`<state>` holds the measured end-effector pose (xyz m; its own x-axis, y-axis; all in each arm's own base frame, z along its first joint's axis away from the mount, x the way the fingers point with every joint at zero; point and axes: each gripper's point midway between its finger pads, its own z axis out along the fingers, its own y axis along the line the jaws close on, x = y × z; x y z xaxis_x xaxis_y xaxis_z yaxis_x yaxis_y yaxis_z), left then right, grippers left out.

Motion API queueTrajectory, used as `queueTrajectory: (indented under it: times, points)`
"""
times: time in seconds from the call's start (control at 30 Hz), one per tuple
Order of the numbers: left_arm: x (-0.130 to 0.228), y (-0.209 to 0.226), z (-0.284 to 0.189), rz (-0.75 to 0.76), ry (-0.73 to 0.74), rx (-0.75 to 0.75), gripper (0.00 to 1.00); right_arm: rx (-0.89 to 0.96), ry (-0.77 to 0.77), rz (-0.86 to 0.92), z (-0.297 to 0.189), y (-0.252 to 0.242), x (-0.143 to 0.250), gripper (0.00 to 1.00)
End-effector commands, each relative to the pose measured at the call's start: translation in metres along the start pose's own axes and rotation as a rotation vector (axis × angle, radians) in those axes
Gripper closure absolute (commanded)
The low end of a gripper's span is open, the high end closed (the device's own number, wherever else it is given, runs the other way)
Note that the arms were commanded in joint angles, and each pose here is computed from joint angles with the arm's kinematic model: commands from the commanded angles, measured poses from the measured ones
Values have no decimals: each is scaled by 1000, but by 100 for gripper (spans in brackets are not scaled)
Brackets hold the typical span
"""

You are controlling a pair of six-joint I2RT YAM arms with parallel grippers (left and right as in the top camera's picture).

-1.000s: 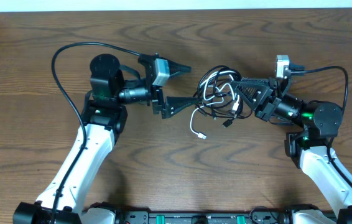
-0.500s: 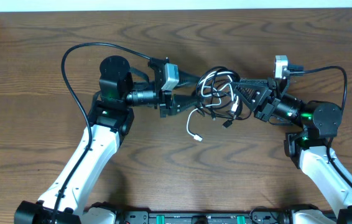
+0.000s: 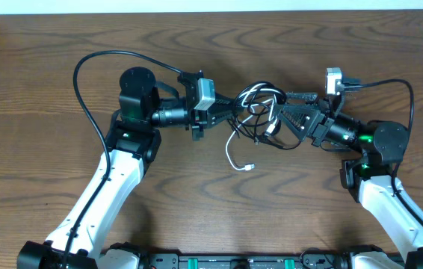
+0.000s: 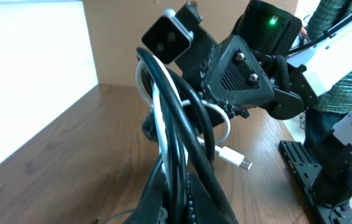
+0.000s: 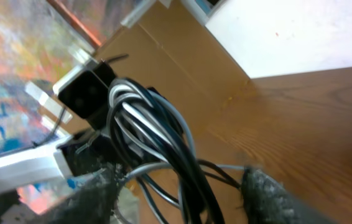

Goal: Untangle cables

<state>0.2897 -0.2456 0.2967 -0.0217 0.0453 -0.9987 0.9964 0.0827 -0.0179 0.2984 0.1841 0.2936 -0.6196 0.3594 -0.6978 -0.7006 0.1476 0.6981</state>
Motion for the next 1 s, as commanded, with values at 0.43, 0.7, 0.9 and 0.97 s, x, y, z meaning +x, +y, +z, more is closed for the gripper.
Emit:
queueTrajectory:
  times: [0.43,0.7,0.9,0.97]
  points:
    - [-8,30,-7,25,2,-159,92,34,-41,-14,-9,-6,-13,8]
    - [0,45,-10,-10,28,-250,92,19,-28,8,-4,-3,-8,16]
    - [0,42,-6,-9,28,-236,92,2,7,-25,5,1,3,16]
    - [0,38,-1,-8,28,-222,92,20,20,-9,6,-5,8,18]
